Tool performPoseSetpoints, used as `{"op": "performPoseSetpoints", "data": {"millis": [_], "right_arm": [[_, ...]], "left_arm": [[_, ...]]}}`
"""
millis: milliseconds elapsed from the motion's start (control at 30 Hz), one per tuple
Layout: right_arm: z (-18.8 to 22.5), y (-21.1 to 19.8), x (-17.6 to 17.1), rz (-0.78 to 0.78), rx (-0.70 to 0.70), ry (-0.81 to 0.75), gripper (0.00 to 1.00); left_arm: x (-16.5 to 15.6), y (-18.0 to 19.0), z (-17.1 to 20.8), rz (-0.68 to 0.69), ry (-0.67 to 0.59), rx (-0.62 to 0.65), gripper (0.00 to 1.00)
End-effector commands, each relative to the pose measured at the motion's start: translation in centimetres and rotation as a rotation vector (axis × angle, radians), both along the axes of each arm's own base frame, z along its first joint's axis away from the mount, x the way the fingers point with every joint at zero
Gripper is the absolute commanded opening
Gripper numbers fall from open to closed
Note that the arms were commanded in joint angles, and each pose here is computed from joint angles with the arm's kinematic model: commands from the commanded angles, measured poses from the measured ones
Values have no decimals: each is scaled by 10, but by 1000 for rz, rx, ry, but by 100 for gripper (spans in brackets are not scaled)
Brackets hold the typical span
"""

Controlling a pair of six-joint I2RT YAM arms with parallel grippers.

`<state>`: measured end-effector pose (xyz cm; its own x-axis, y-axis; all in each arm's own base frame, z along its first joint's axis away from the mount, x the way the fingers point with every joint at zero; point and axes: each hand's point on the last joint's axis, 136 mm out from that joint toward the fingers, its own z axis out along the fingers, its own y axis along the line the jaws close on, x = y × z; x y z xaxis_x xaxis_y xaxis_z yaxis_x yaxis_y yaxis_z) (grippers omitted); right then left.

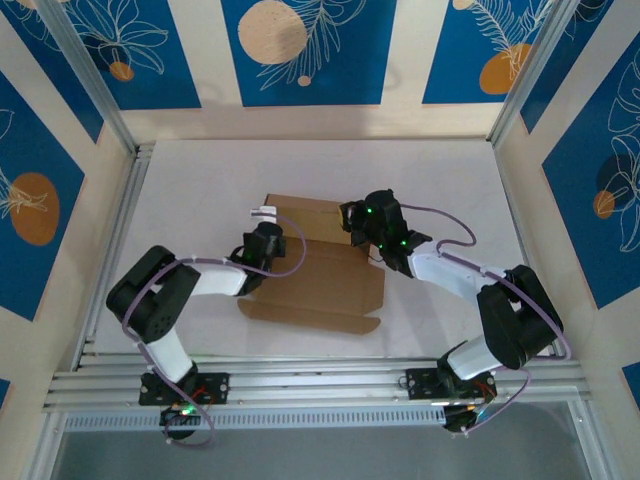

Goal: Fold the paper box

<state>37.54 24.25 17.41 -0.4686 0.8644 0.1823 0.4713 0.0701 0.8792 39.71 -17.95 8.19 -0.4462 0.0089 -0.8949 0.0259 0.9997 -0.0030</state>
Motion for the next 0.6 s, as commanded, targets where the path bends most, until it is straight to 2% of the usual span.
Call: {"op": "performPoseSetpoints", "data": {"millis": [0, 133, 233, 467, 567], "right_arm": [[3, 19, -14, 151, -22, -18, 7], [11, -2, -2, 116, -46, -95, 7], [20, -5, 5, 120, -68, -132, 7], [19, -3, 11, 163, -86, -167, 7], [12, -2, 12, 202, -98, -190, 7]], "left_arm": [[-2, 12, 10, 45, -54, -29, 34], [-17, 15, 24, -8, -88, -68, 52], [-26, 12, 38, -55, -104, -116, 58], [-48, 19, 80, -101, -158, -157, 64], [-62, 17, 106, -168, -208, -189, 65]]}}
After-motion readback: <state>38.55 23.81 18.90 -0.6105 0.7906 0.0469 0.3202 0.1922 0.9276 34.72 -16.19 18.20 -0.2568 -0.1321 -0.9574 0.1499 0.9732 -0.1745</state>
